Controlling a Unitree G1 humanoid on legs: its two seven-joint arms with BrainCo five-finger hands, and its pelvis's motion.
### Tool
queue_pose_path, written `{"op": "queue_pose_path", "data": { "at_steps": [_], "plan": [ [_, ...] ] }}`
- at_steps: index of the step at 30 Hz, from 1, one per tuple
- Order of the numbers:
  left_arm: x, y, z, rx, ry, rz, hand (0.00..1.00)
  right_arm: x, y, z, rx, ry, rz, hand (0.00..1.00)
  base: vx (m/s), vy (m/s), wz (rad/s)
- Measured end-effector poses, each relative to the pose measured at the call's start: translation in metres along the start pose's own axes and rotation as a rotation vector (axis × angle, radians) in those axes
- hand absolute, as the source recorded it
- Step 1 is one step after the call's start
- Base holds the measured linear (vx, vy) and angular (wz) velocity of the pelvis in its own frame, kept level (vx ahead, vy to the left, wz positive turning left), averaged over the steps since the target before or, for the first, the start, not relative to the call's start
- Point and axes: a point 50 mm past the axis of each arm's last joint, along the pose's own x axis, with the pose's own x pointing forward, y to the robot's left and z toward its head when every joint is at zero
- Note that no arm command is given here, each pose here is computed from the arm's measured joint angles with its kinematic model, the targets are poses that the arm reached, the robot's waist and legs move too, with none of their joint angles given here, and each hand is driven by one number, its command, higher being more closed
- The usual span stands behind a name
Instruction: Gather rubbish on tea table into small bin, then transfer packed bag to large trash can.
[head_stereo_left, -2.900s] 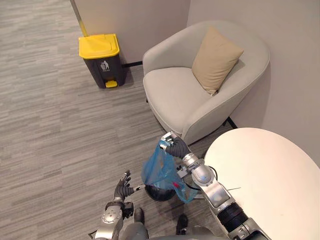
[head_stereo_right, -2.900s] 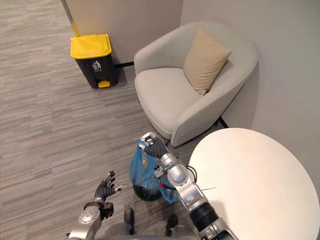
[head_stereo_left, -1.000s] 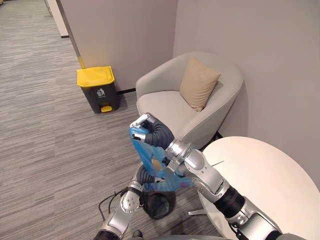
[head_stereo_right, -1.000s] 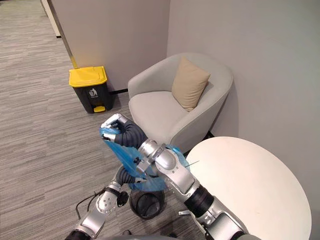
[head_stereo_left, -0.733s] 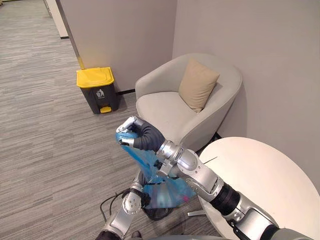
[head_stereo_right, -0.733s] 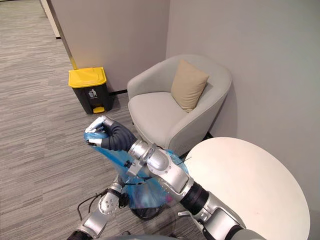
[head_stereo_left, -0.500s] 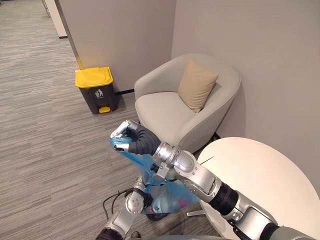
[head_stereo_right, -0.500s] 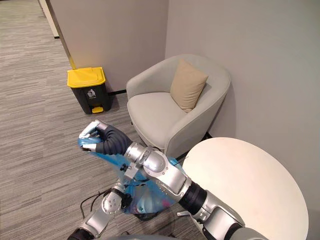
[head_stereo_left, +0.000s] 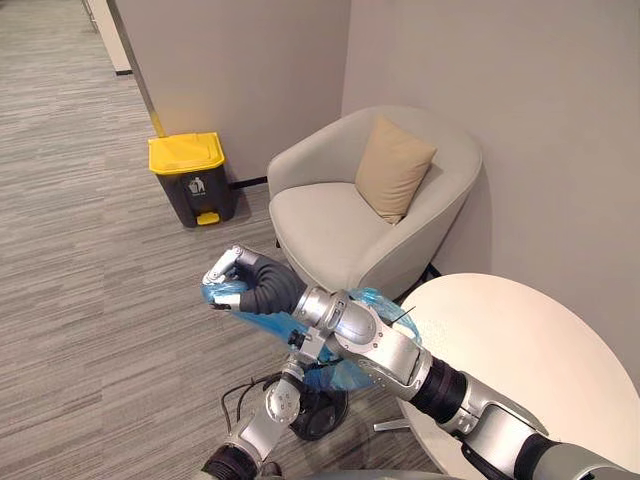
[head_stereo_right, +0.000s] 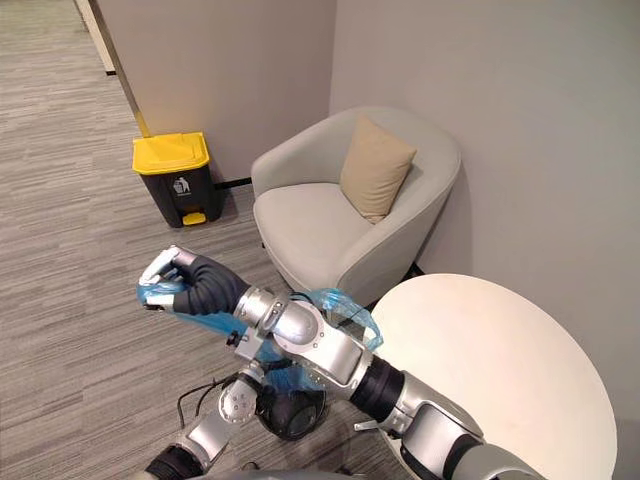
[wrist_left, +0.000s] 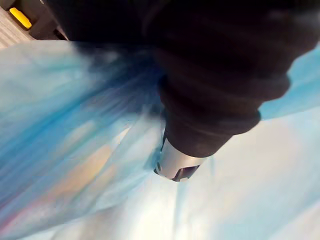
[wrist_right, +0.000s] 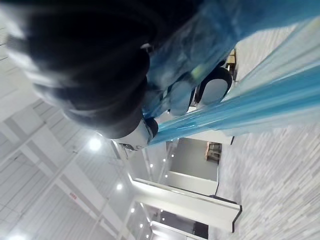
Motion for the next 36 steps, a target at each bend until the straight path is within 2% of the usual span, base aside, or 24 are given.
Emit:
{"op": "queue_pose_path", "data": {
  "at_steps": [7,8,15,21,25,31,36],
  "plan": [
    [0.001,0.014,-0.006,-0.089,0.040,0.075,1.00,-0.011,-0.001,-0.016,-0.070,0.055,-0.022,1.00,0.00,0.000,0.00],
    [0.001,0.016,-0.007,-0.106,0.048,0.088,1.00,-0.015,0.000,-0.020,-0.091,0.073,-0.027,0.00,0.00,0.000,0.00],
    [-0.002,0.029,-0.017,-0.185,0.092,0.165,1.00,-0.044,-0.009,-0.043,-0.291,0.209,-0.066,0.00,0.00,0.000,0.00],
    [-0.007,0.035,-0.025,-0.220,0.124,0.206,1.00,-0.059,-0.012,-0.049,-0.382,0.260,-0.087,0.00,0.00,0.000,0.00],
    [-0.010,0.044,-0.033,-0.246,0.154,0.257,1.00,-0.067,-0.014,-0.050,-0.496,0.277,-0.071,0.00,0.00,0.000,0.00],
    [-0.024,0.050,-0.053,-0.259,0.232,0.302,1.00,-0.092,-0.039,-0.038,-0.613,0.297,-0.192,0.00,0.00,0.000,0.00],
    [-0.037,0.059,-0.067,-0.270,0.285,0.353,1.00,-0.120,-0.051,-0.037,-0.644,0.366,-0.255,0.00,0.00,0.000,0.00]
  ]
}}
